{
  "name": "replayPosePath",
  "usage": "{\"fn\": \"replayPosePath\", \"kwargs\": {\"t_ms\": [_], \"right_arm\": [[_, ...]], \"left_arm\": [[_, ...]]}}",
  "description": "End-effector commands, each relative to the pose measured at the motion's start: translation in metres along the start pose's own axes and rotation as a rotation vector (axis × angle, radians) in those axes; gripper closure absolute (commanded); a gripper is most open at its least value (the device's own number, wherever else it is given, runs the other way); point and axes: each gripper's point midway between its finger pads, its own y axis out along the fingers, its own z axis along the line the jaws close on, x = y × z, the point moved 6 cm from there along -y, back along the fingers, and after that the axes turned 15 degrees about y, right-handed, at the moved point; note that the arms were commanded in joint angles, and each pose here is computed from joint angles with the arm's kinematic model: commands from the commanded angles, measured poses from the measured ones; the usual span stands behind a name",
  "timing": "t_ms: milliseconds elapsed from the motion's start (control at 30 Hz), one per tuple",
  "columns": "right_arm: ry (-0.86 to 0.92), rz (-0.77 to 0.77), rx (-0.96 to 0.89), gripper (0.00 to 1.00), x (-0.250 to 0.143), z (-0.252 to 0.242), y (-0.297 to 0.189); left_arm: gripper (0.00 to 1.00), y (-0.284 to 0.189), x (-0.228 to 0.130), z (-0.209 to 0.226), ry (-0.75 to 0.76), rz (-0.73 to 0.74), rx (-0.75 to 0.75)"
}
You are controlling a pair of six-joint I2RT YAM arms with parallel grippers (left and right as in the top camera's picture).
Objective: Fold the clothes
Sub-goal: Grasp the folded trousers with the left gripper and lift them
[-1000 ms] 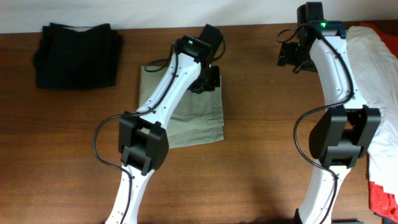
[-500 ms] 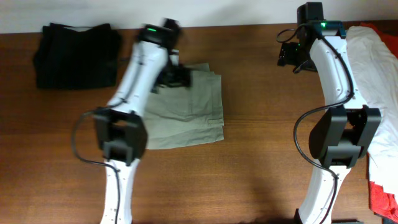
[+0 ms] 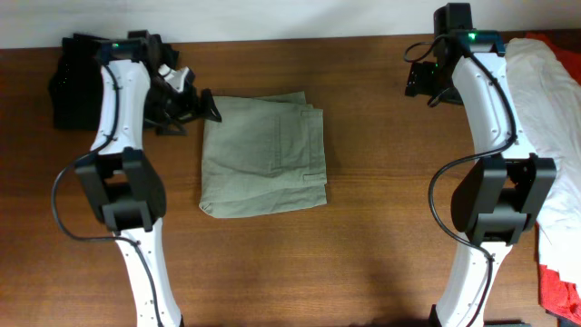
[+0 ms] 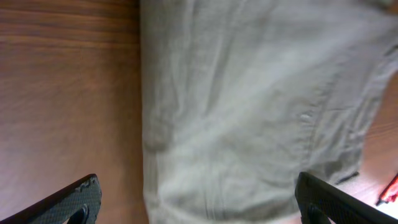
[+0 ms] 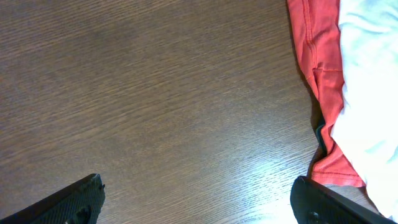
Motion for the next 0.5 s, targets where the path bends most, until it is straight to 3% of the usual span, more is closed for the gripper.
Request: {"fn": "replayPosePath", "kwargs": {"t_ms": [0,267,467], "right_arm": [[0.009,-0.052,0.013,0.01,0.007,-0.001,-0.021],[0.009,-0.052,0.013,0.01,0.007,-0.001,-0.021],[0.009,-0.052,0.013,0.01,0.007,-0.001,-0.021]], "left_arm": [[0.01,0.036,-0.002,0.009,0.029,0.054,-0.078],[0.01,0.079,-0.008,0.025,0.031,0.129,-0.126],[0.01,0.095,-0.012,0.008,0.074,0.149,-0.216]]}}
